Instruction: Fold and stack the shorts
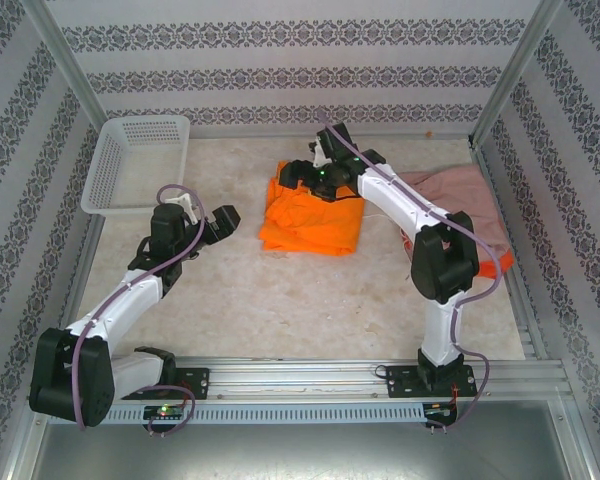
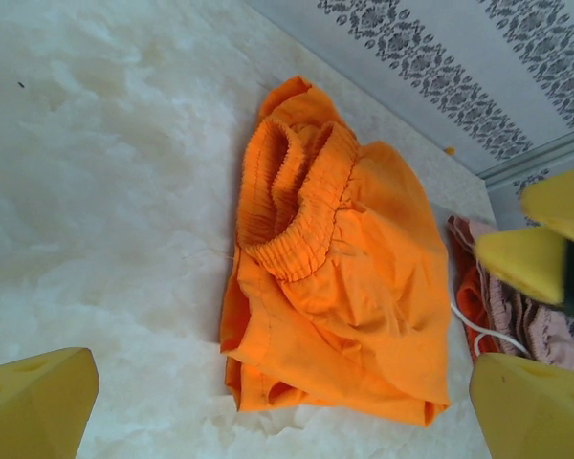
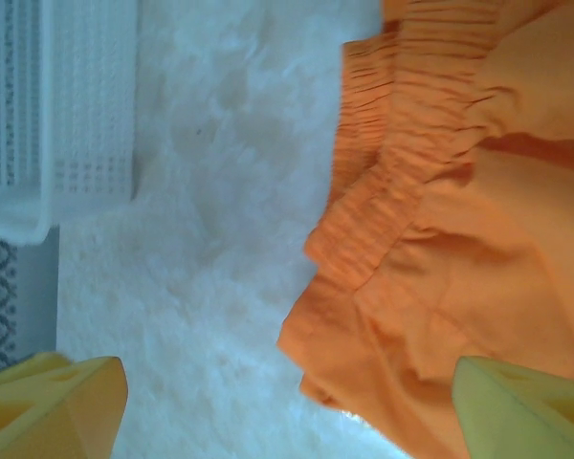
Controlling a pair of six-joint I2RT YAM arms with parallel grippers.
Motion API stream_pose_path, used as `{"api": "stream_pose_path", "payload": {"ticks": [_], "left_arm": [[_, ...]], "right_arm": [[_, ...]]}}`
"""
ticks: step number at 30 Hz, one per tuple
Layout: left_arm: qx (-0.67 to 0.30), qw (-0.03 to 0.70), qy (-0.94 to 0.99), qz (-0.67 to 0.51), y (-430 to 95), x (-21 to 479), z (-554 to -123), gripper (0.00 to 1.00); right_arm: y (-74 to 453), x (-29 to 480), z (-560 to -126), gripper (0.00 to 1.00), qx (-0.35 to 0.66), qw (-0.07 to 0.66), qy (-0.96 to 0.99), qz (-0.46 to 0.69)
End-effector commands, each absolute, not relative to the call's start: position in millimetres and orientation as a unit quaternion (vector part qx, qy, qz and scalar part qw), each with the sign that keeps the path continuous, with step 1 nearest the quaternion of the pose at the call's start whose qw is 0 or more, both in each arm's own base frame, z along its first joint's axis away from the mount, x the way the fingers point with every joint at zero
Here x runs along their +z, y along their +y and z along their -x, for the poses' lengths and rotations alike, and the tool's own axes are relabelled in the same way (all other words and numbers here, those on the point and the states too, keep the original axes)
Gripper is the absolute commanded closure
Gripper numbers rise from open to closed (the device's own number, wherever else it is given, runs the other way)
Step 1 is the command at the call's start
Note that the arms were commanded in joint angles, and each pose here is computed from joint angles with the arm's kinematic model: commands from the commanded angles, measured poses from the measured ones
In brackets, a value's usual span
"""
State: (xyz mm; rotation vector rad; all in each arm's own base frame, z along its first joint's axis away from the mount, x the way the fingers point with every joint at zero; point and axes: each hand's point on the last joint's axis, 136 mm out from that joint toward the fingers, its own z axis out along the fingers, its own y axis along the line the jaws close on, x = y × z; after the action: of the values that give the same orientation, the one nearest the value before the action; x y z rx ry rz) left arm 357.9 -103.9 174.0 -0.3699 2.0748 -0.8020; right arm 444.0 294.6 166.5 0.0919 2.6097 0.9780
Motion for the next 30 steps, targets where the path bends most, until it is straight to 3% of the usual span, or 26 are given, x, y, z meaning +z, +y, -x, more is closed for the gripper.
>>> {"api": "stream_pose_path", "payload": {"ticks": [1,10,20,24,30], "left_arm": [[-0.340,0.449,0.813,0.150,-102.7,188.2,-361.6,0.00],[-0.334,0.450,0.814,0.155,-98.0,187.5,-357.6,0.00],[-0.356,0.436,0.815,0.134,-105.1,192.5,-350.6,0.00],[-0.390,0.398,0.823,0.108,-123.4,189.7,-342.9,0.11],[-0.454,0.331,0.821,0.099,-160.3,170.1,-334.7,0.25]], "right_arm": [[317.7,141.9,-452.0,0.12,0.395,0.153,0.904,-0.050],[338.3,75.2,-417.4,0.12,0.378,0.081,0.922,-0.031],[264.8,43.2,-286.5,0.13,0.288,0.018,0.955,0.072],[235.3,81.0,-268.1,0.14,0.239,0.063,0.962,0.119],[207.0,141.3,-299.2,0.15,0.132,0.175,0.969,0.117]]}}
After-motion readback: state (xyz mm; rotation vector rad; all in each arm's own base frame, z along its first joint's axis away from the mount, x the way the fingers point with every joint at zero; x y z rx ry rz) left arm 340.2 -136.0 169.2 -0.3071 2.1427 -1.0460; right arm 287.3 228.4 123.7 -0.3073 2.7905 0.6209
